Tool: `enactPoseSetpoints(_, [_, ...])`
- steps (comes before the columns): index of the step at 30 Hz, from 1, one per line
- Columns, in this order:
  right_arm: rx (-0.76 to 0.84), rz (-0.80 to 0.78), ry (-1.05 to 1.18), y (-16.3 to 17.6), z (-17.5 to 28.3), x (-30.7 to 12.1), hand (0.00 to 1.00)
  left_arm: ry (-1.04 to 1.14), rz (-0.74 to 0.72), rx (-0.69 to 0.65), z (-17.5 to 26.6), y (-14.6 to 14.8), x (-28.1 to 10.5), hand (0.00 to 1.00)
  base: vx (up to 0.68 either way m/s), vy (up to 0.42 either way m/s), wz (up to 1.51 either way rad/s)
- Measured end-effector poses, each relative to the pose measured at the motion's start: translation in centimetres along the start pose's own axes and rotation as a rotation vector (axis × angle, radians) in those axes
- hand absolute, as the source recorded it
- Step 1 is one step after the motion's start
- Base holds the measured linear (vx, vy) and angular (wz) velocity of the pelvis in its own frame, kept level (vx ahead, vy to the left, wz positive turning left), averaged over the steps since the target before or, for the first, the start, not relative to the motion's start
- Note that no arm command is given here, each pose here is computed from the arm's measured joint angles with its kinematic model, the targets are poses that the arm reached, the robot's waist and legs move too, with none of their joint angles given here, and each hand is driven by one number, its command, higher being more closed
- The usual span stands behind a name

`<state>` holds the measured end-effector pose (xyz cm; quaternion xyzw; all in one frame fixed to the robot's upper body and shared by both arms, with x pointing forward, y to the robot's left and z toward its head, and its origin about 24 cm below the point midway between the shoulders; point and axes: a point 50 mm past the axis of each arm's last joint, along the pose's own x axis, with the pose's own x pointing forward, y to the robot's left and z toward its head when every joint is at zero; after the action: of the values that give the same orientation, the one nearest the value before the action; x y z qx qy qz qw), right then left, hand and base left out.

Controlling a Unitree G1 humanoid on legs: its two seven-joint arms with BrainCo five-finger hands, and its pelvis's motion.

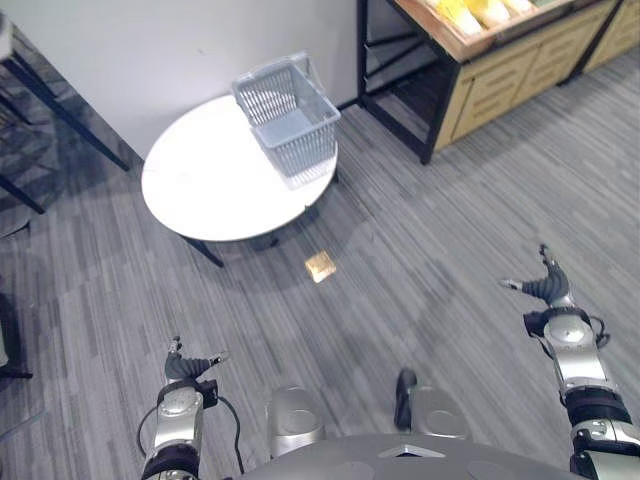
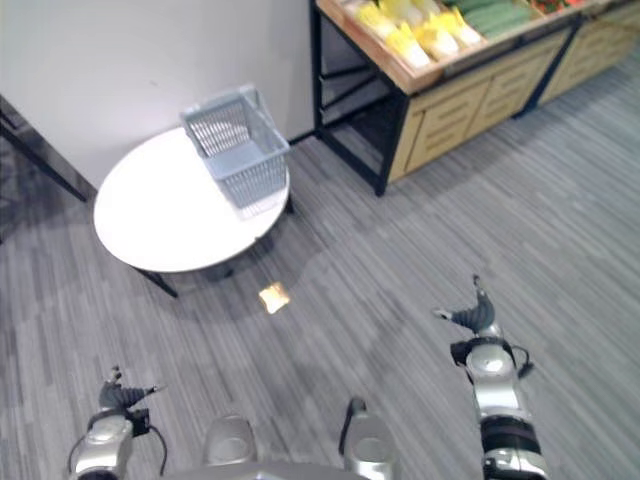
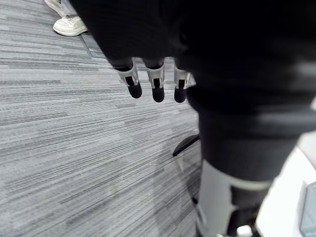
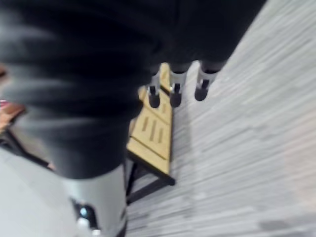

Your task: Pick vegetable in the basket

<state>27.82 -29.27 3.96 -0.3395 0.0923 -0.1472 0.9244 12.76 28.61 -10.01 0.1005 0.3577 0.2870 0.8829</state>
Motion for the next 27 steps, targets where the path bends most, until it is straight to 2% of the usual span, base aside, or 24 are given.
enactPoseSetpoints(3, [-0.072,-0.063,-0.076,-2.1,1.9,1.3,0.0,0.011,-0.026,-0.028,-0.7,-1.1,-0.7,0.0,0.51,0.14,0.52])
enactPoseSetpoints(8, [-0.104,-0.14,-0.269,-2.9,7.6,2.9,0.0,0.05,-0.072,-0.037,-2.0,-2.8,-2.0,0.0,0.5,0.158,0.37])
enactPoseSetpoints(12, [-0.162,-0.135,-0.424,-1.7,10.9,2.4,0.0,0.016,-0.107,0.087,-1.4,-2.6,-1.5,0.0,0.48,0.034,0.81])
enactPoseSetpoints(18, [-0.231,-0.178,-0.49,-2.4,12.7,2.7,0.0,-0.029,-0.156,0.123,-0.1,-3.9,-1.1,0.0,0.24,-0.211,0.82])
enactPoseSetpoints(21, [-0.254,-0.196,-0.495,-3.2,12.8,2.8,0.0,-0.07,-0.138,0.172,0.9,-2.6,-0.3,0.0,0.23,-0.454,0.8])
enactPoseSetpoints(22, [-0.265,-0.204,-0.492,-3.4,13.1,3.0,0.0,-0.053,-0.149,0.161,0.6,-3.2,-0.5,0.0,0.24,-0.522,0.46])
enactPoseSetpoints(27, [-0.384,-0.263,-0.613,-6.0,19.3,4.8,0.0,-0.062,-0.166,0.133,0.1,-3.8,-1.1,0.0,0.13,-0.255,0.17])
